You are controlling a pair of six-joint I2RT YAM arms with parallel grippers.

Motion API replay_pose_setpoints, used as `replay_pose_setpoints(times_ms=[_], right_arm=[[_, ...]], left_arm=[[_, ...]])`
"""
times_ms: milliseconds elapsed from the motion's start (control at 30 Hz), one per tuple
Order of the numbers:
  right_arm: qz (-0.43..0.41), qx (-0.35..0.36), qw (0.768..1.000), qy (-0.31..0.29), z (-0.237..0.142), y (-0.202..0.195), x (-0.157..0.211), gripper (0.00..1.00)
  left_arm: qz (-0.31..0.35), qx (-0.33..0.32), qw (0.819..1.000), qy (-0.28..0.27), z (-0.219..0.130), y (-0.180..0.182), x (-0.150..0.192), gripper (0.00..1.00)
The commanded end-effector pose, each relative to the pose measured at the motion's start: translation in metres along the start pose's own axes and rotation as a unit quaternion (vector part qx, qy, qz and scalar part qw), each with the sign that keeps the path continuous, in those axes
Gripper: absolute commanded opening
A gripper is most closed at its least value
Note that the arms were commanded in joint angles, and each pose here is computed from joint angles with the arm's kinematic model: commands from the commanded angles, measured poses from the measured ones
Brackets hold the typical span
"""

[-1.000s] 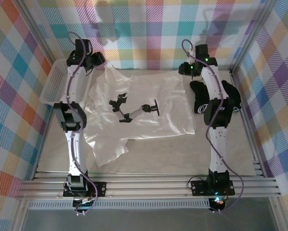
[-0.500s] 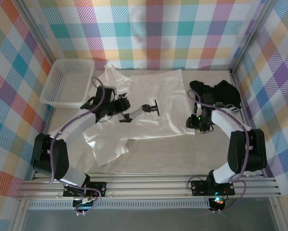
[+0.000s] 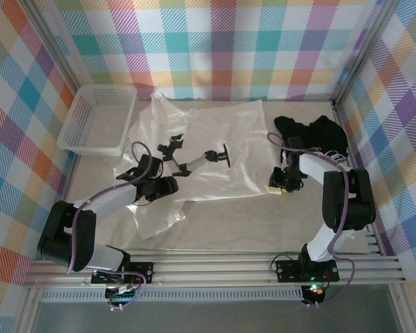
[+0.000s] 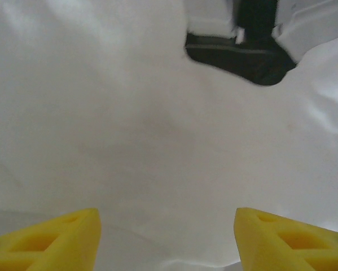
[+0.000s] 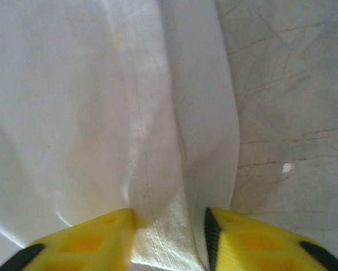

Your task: Fold the inside-out t-shirt

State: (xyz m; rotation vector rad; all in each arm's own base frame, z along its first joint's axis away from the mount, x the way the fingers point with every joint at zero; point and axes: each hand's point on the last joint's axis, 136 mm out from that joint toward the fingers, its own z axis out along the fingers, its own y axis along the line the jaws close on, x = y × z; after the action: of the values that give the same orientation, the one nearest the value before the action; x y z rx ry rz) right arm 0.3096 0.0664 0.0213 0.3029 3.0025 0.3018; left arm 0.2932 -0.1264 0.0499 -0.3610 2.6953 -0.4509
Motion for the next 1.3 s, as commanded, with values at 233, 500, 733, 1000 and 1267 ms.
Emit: replay_pose_setpoints(times_ms=[233, 500, 733, 1000, 1267], right_arm=[[-0.028, 0.040, 0.999, -0.008, -0.011, -0.009, -0.012, 0.14], [-0.043, 0.098, 0.994, -0.005, -0.019, -0.031, -0.023, 0.12], [-0.045, 0.108, 0.993, -0.011, -0.022, -0.030, -0.034, 0.22], [-0.014, 0.064, 0.998, -0.012, -0.031, -0.023, -0.011, 0.43], [0.050, -0.002, 0.999, 0.002, -0.019, -0.028, 0.002, 0.49]], left_arm=[[-0.010, -0.057, 0.998, 0.026, 0.026, 0.042, 0.030, 0.64], [-0.016, -0.069, 0.997, 0.029, 0.029, 0.051, 0.037, 0.64], [-0.015, -0.061, 0.997, 0.036, 0.030, 0.048, 0.038, 0.64], [-0.016, -0.037, 0.998, 0.040, 0.027, 0.037, 0.038, 0.64], [-0.011, -0.025, 0.999, 0.040, 0.024, 0.029, 0.035, 0.64]])
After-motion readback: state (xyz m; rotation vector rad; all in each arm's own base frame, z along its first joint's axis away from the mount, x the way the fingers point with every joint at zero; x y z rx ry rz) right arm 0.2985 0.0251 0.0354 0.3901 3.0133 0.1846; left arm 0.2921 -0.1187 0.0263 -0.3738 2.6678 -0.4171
